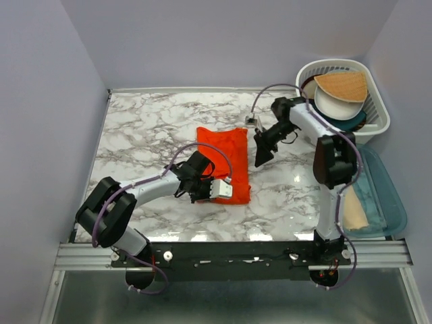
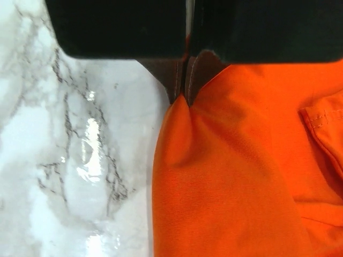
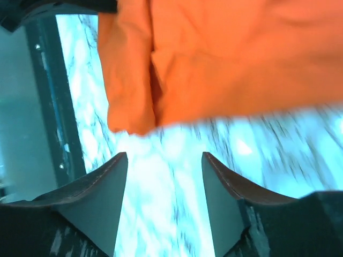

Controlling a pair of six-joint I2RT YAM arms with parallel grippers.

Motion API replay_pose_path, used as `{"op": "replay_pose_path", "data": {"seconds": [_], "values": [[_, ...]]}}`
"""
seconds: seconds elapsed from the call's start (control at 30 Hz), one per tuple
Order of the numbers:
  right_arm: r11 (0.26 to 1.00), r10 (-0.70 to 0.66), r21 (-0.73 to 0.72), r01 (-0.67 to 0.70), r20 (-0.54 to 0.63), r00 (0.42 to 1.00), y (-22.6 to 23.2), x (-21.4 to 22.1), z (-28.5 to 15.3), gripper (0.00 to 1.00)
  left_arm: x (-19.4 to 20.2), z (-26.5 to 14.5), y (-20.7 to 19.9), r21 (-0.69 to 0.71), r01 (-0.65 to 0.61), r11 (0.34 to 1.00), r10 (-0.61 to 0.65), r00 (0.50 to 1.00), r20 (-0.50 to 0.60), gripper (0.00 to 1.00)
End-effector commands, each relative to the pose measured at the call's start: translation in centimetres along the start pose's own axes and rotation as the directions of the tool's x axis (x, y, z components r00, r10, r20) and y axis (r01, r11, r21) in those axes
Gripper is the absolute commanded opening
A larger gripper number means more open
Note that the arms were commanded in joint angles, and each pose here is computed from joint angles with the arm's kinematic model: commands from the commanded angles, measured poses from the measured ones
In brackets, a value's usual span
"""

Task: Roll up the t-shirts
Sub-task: Roll the T-shirt to the center of the board.

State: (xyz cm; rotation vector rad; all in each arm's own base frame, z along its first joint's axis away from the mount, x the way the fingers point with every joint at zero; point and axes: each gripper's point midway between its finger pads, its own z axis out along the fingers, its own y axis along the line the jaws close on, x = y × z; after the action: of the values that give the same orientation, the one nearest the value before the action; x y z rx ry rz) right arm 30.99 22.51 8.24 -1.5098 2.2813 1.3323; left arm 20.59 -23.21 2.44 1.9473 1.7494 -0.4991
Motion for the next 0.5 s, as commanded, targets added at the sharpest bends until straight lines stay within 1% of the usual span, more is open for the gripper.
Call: {"op": "replay_pose_path", "data": {"seconds": [0.0, 0.03, 0.07, 0.1, 0.13, 0.17, 0.2, 0.23, 0.27, 0.3, 0.33, 0.4, 0.43, 0.47], "values": [[0.941, -0.275, 0.222, 0.257, 0.054, 0.96, 2.3, -0.8, -4.9, 0.73, 0.3, -0.7, -4.3, 0.228, 0.136, 0.964, -0.144, 0.99, 0.016, 0.0], [0.923, -0.324, 0.238, 0.303, 0.055, 0.945, 2.9, -0.6, -4.4, 1.0, 0.0, -1.0, -4.2, 0.251, 0.163, 0.954, -0.178, 0.983, 0.037, 0.0], [0.897, -0.378, 0.27, 0.351, 0.055, 0.924, 5.0, 0.3, -4.3, 1.0, -0.7, -1.3, -3.4, 0.248, 0.187, 0.95, -0.206, 0.977, 0.053, 0.0], [0.837, -0.463, 0.34, 0.428, 0.025, 0.886, 4.3, 0.0, -4.0, 1.0, -1.0, -1.2, -3.2, 0.268, 0.207, 0.941, -0.231, 0.971, 0.061, 0.0], [0.79, -0.535, 0.351, 0.503, -0.005, 0.845, 5.6, -0.2, -2.9, 1.0, -1.5, -1.5, -3.5, 0.306, 0.224, 0.925, -0.26, 0.962, 0.08, 0.0], [0.744, -0.589, 0.372, 0.556, -0.028, 0.807, 6.2, -0.2, -2.3, 1.0, -2.1, -1.8, -2.6, 0.305, 0.24, 0.922, -0.282, 0.954, 0.102, 0.0], [0.647, -0.654, 0.453, 0.613, -0.082, 0.752, 6.2, 0.6, -1.9, 1.0, -2.2, -1.8, -2.5, 0.319, 0.261, 0.911, -0.307, 0.946, 0.105, 0.0], [0.585, -0.712, 0.456, 0.671, -0.109, 0.694, 7.3, 0.3, -0.4, 1.0, -2.5, -1.9, -2.4, 0.329, 0.274, 0.904, -0.326, 0.939, 0.112, 0.0], [0.536, -0.744, 0.472, 0.7, -0.129, 0.656, 7.6, 0.8, 0.5, 1.0, -3.1, -2.1, -1.8, 0.336, 0.279, 0.9, -0.34, 0.93, 0.139, 0.0], [0.427, -0.792, 0.54, 0.725, -0.164, 0.589, 7.6, 0.7, 0.4, 1.0, -3.3, -2.1, -1.8, 0.347, 0.293, 0.891, -0.358, 0.923, 0.14, 0.0], [0.386, -0.822, 0.528, 0.757, -0.176, 0.542, 8.4, 0.9, 1.9, 1.0, -3.5, -2.3, -1.7, 0.354, 0.295, 0.888, -0.365, 0.919, 0.149, 0.0], [0.311, -0.854, 0.548, 0.777, -0.198, 0.481, 8.9, 0.5, 2.6, 1.0, -3.8, -2.6, -1.4, 0.36, 0.31, 0.88, -0.388, 0.907, 0.165, 0.0], [0.311, -0.86, 0.526, 0.792, -0.199, 0.47, 9.3, 1.3, 3.8, 1.0, -3.9, -2.6, -1.4, 0.365, 0.316, 0.876, -0.396, 0.902, 0.17, 0.0], [0.311, -0.859, 0.528, 0.791, -0.2, 0.471, 9.3, 1.4, 4.2, 1.0, -4.0, -2.7, -1.3, 0.368, 0.317, 0.874, -0.399, 0.901, 0.172, 0.0]]}}
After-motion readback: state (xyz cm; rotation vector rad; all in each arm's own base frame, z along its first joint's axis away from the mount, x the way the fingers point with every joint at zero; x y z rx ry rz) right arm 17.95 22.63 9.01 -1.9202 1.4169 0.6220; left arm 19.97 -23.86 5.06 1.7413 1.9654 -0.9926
